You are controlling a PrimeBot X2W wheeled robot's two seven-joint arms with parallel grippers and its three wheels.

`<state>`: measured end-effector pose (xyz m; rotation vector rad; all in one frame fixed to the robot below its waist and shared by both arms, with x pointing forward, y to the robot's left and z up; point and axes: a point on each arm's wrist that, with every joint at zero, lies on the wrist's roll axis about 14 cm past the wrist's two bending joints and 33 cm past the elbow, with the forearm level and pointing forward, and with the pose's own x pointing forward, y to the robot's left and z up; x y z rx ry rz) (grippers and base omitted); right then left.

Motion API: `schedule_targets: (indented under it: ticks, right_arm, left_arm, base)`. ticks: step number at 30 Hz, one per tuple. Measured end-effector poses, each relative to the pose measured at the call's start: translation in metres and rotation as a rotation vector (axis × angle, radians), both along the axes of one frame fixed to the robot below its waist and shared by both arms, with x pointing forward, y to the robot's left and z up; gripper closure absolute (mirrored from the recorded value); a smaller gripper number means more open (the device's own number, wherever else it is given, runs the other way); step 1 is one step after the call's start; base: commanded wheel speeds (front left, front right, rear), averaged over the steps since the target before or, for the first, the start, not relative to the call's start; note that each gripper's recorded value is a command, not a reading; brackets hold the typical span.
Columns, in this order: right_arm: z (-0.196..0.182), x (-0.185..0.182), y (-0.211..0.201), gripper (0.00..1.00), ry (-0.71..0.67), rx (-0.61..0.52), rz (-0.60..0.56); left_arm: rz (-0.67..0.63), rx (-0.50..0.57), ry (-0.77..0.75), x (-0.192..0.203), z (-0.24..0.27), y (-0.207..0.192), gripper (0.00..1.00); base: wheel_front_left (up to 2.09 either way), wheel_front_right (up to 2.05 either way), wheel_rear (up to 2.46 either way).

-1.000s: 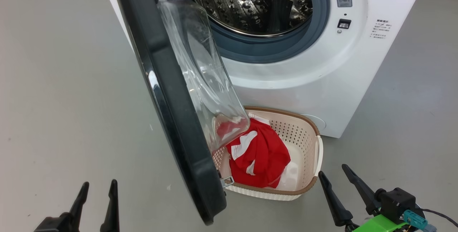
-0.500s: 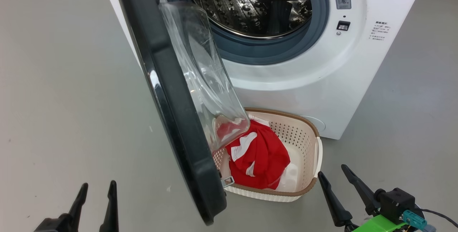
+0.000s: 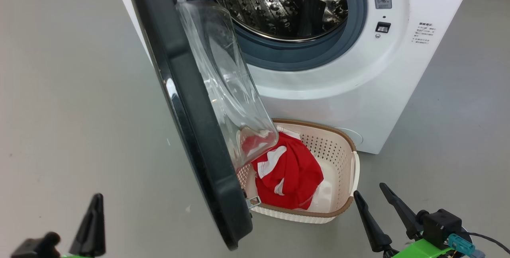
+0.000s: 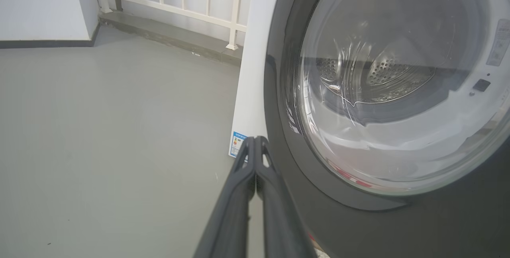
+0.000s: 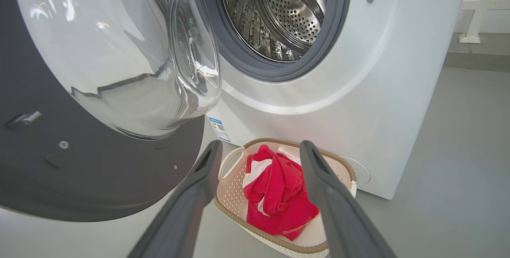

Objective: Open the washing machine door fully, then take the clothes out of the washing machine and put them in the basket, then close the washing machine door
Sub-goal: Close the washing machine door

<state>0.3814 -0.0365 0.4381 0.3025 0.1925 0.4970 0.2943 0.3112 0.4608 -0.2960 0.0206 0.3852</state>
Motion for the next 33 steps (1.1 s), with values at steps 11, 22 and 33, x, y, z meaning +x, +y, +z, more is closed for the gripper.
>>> schedule_targets:
  ticks: [11,22,33]
  right_arm:
    - [-0.002,0.000,0.003,0.00,0.006,0.005,0.003]
    - [-0.007,0.001,0.003,0.00,0.023,0.006,0.004]
    - [-0.011,0.002,0.003,0.00,0.033,0.008,0.002]
  left_arm:
    - [0.013,0.030,-0.086,0.008,0.035,0.037,1.00]
    - [-0.055,-0.175,-0.217,0.026,0.075,0.057,1.00]
    - [-0.220,-0.417,-0.229,0.047,0.113,0.045,1.00]
  base:
    - [0.00,0.00,0.00]
    - [0.00,0.00,0.00]
    - [0.00,0.00,0.00]
